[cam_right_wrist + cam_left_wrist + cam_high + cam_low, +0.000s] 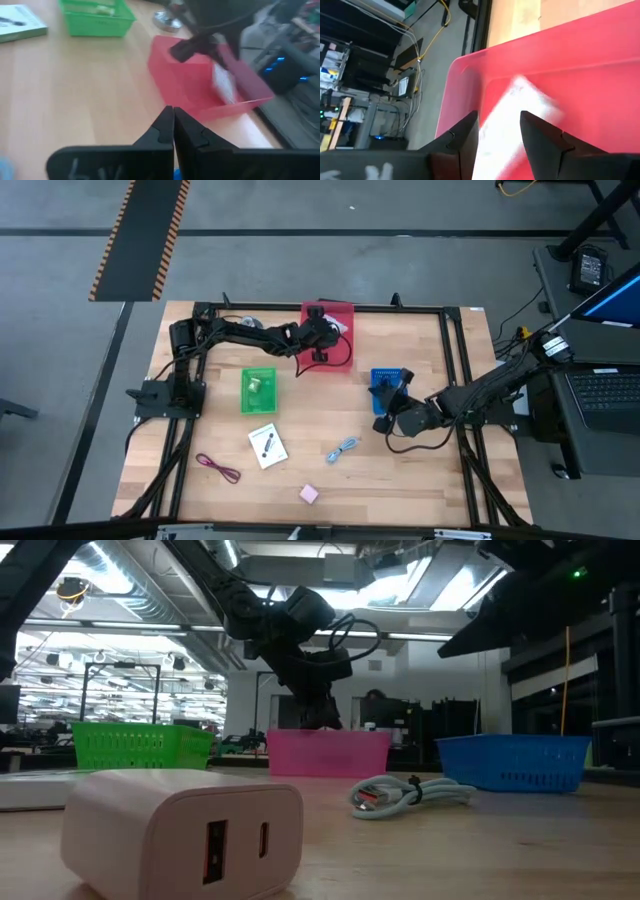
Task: Pick and place items into bin
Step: Put the right white card reader box into the red basket, then put the pink charger cable into the blue basket
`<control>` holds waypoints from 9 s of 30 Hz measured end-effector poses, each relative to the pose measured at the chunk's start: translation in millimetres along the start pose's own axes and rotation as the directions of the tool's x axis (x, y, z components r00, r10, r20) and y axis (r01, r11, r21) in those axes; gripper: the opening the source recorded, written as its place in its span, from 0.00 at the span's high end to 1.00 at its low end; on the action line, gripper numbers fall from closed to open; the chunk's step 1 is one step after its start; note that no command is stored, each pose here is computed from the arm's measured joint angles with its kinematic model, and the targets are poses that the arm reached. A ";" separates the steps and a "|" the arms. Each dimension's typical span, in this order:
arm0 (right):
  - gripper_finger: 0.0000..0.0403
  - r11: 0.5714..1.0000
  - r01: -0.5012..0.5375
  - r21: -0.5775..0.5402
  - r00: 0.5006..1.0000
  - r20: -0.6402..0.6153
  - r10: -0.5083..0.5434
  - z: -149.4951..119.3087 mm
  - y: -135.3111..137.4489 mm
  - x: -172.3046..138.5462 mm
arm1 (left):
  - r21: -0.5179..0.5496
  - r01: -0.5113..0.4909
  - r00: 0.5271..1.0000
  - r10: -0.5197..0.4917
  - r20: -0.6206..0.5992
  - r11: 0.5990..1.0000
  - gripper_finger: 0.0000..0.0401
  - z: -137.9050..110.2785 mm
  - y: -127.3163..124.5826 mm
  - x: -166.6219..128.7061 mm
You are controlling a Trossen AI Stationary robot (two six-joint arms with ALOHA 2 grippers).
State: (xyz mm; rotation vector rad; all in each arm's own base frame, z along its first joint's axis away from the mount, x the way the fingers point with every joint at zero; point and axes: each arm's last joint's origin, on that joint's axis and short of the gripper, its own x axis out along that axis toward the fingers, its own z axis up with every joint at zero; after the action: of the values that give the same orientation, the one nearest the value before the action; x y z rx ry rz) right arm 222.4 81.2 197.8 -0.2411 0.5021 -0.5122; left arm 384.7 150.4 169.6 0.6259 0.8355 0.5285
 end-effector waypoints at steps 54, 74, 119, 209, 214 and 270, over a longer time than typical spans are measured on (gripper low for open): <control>1.00 0.994 -0.036 -0.102 0.992 0.120 0.048 17.7 2.8 -0.3 | -0.233 0.588 0.788 -0.614 -0.049 0.774 0.99 8.3 -56.5 -330.2; 1.00 0.996 0.011 -0.091 0.994 0.107 -0.001 19.6 -6.6 9.9 | -0.524 0.447 0.657 -0.664 -0.357 0.725 0.96 -13.6 -143.9 -360.8; 1.00 0.992 -0.091 -0.082 0.992 0.082 0.098 21.4 -18.9 26.7 | -0.364 0.355 0.559 -0.508 -0.655 0.861 0.64 -51.2 -257.9 -342.9; 0.67 0.917 -0.377 -0.131 0.877 0.270 0.398 40.5 -9.1 18.9 | 0.032 0.399 0.811 -0.369 0.453 0.916 0.99 70.7 -41.2 -308.9; 0.59 0.913 -0.353 -0.205 0.854 0.327 0.404 46.0 -7.7 15.2 | 0.064 0.420 0.753 -0.387 0.532 0.905 0.99 82.1 -29.8 -288.0; 0.99 0.936 -0.274 -0.220 0.839 0.421 0.344 54.4 -14.4 28.8 | 0.204 0.416 0.588 -0.433 0.683 0.886 0.91 99.9 -12.0 -209.7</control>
State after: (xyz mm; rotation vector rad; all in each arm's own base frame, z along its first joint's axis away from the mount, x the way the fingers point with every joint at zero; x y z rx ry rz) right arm 266.3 59.2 237.6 -0.4061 0.1119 -0.0862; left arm 348.8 -23.7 319.8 0.5588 0.2083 -0.1932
